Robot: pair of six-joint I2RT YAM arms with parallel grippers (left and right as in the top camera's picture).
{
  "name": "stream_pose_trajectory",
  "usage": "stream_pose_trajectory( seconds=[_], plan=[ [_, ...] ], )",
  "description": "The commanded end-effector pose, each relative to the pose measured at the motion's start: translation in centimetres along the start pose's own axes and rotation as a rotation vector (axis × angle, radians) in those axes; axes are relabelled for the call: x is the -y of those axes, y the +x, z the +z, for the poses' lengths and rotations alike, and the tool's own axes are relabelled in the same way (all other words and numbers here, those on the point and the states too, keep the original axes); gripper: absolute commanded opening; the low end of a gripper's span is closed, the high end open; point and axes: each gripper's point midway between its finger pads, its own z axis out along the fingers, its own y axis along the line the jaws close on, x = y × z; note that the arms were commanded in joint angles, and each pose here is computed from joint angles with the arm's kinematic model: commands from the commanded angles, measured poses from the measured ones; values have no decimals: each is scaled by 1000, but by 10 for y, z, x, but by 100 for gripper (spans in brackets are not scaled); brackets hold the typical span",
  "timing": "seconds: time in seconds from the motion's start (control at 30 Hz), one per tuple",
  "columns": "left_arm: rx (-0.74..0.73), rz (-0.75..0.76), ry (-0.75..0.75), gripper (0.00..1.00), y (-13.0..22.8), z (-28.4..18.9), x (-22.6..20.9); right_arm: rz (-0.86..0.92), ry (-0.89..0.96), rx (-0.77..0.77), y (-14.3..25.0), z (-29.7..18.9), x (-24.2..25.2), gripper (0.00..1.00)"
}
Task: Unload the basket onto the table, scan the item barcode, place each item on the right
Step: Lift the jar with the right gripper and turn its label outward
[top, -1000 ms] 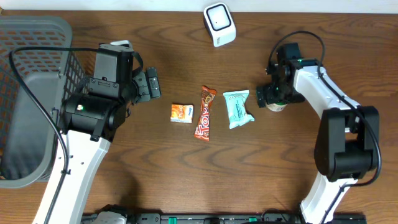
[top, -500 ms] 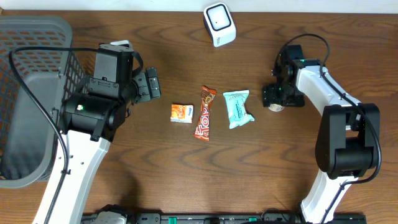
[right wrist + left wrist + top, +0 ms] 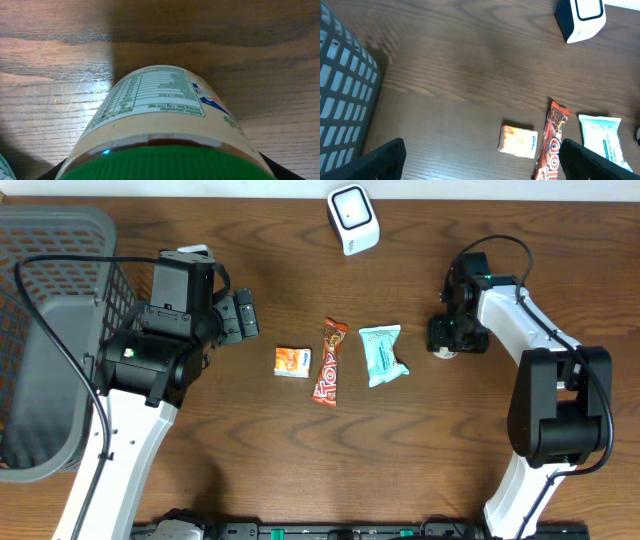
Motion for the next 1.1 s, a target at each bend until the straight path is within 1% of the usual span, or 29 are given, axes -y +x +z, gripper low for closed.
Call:
stream_pose_trajectory(
  seconds=[0.0,0.13,0.27,0.4,0.63,0.73,0.9,1.07],
  plan=[
    [4,14,-11,98,-1,0,-2,33,-62,5,-7,-4,-10,50],
    [4,14,-11,98,-1,0,-2,40,-115,1,-12,-17,-19,48],
    [4,14,-11,98,-1,0,-2,89,-111,-25,-13,-35,-20,47],
    [4,14,-11,98,-1,0,-2,139,-130,-101,-1,-56,-24,47],
    [4,14,-11,98,-1,0,-2,184,-369,-264,29,-77,-65,49],
    [4,14,-11,98,-1,0,-2,199,-434,-311,37,-84,-76,49],
    [4,14,-11,98,-1,0,-2,225,-473,-397,54,-94,-82,49],
    [4,14,-11,98,-1,0,-2,202,-476,-439,65,-98,-82,50]
  ],
)
